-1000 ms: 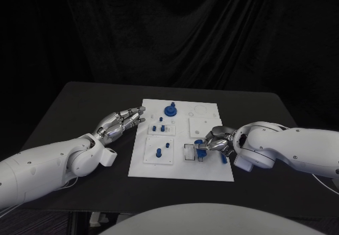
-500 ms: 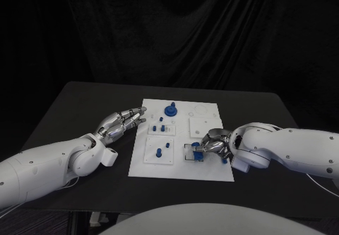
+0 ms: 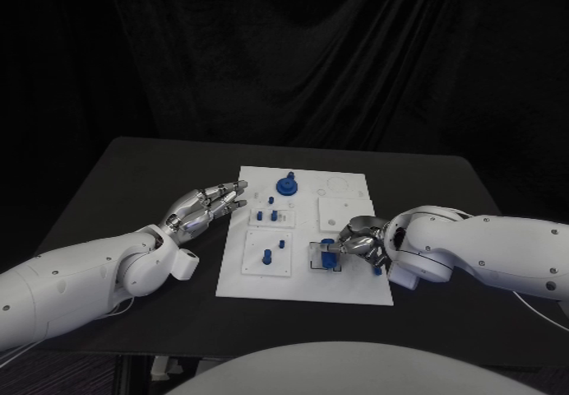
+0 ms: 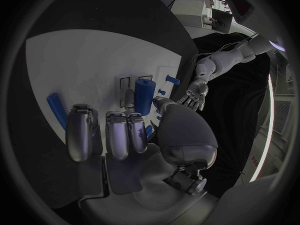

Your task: Assemble the parts on the task board

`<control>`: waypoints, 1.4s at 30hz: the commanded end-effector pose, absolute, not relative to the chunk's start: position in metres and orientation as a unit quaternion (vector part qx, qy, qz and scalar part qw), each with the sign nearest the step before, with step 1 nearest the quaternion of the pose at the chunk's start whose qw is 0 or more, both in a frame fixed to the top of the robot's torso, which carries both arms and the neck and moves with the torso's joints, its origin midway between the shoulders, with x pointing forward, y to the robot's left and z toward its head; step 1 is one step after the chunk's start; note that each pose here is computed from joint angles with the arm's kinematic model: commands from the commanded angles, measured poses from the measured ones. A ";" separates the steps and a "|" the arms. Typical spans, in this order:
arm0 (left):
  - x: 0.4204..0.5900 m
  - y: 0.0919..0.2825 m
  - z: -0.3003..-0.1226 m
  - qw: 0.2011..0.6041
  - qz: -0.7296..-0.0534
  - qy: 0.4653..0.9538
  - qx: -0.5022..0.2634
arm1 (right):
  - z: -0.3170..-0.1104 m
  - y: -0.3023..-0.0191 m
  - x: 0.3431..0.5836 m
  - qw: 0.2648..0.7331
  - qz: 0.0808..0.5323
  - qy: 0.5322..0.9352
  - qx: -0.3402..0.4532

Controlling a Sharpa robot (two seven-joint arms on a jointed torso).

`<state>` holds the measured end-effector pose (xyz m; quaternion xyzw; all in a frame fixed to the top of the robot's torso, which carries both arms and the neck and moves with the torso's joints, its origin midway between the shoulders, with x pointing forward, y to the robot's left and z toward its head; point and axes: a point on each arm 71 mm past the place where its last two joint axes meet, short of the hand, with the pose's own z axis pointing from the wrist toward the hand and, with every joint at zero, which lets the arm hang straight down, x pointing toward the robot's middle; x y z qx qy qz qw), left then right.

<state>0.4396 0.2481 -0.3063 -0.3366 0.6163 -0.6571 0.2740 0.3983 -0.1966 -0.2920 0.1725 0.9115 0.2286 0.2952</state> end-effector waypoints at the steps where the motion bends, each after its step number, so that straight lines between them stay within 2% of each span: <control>1: 0.439 0.246 -0.303 0.274 -0.677 0.597 -0.331 | -0.293 -0.195 0.397 0.286 0.231 0.915 0.166; 10: 0.439 0.246 -0.304 0.272 -0.677 0.598 -0.332 | -0.294 -0.194 0.396 0.279 0.228 0.919 0.161; 29: 0.438 0.246 -0.307 0.269 -0.675 0.600 -0.334 | -0.292 -0.195 0.399 0.297 0.245 0.908 0.168; 42: 0.437 0.248 -0.307 0.272 -0.673 0.600 -0.335 | -0.283 -0.203 0.399 0.341 0.275 0.879 0.190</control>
